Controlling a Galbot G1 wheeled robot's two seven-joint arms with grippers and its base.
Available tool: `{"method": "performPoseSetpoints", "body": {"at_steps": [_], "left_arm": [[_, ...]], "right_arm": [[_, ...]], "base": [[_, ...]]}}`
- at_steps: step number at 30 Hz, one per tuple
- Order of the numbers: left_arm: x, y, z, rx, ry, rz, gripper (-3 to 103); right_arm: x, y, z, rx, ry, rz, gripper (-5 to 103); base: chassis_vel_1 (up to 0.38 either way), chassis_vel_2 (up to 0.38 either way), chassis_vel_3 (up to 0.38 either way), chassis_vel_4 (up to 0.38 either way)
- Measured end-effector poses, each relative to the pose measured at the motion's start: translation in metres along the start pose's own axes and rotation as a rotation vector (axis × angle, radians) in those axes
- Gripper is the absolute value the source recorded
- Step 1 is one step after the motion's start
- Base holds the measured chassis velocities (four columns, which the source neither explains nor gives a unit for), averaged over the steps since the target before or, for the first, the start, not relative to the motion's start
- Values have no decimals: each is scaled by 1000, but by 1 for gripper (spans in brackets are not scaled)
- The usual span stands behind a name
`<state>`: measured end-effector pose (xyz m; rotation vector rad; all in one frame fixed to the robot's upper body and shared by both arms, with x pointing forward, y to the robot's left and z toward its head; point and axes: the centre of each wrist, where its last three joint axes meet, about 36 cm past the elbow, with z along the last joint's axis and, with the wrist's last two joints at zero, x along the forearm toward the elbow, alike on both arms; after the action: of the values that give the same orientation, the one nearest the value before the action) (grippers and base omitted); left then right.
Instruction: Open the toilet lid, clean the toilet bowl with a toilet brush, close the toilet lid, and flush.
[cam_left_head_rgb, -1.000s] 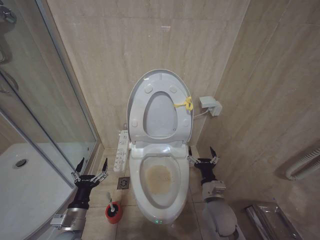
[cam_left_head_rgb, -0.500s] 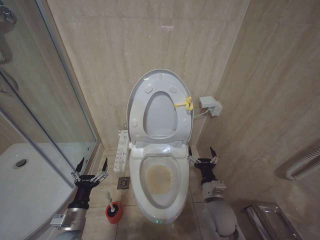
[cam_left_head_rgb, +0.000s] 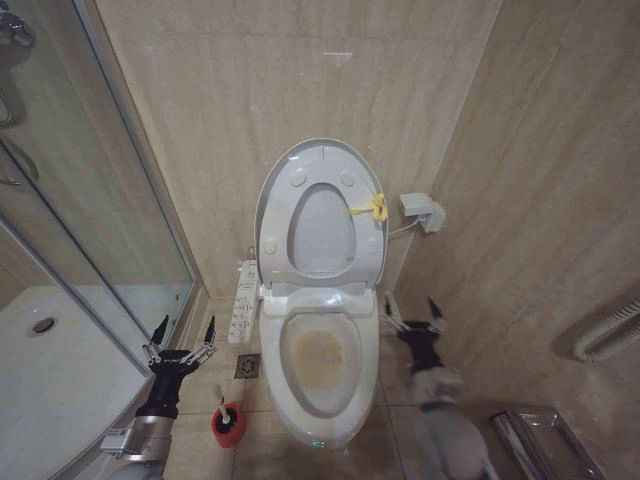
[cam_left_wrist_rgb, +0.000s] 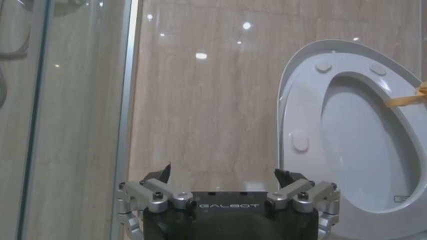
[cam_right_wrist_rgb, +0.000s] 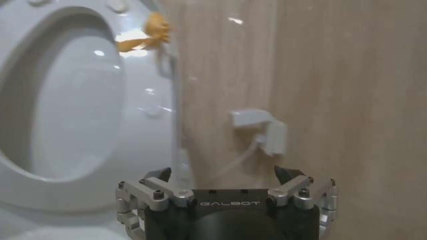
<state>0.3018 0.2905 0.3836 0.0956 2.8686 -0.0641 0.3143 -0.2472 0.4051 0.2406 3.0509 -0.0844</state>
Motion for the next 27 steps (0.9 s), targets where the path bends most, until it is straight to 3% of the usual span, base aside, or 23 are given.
{"method": "performPoseSetpoints", "body": {"at_steps": [5, 8, 16, 21, 27], "left_arm": [[0, 0, 0, 0, 0, 0, 100], [0, 0, 0, 0, 0, 0, 100], [0, 0, 0, 0, 0, 0, 100], [0, 0, 0, 0, 0, 0, 100], [0, 0, 0, 0, 0, 0, 100]], "right_arm": [[42, -50, -14, 39, 30, 34, 100], [45, -57, -15, 36, -6, 35, 100], [40, -46, -1, -6, -47, -25, 100], [14, -35, 11, -31, -79, -23, 100], [-26, -43, 19, -30, -113, -17, 100]], "base": [[0, 0, 0, 0], [0, 0, 0, 0], [0, 0, 0, 0], [0, 0, 0, 0], [0, 0, 0, 0]]}}
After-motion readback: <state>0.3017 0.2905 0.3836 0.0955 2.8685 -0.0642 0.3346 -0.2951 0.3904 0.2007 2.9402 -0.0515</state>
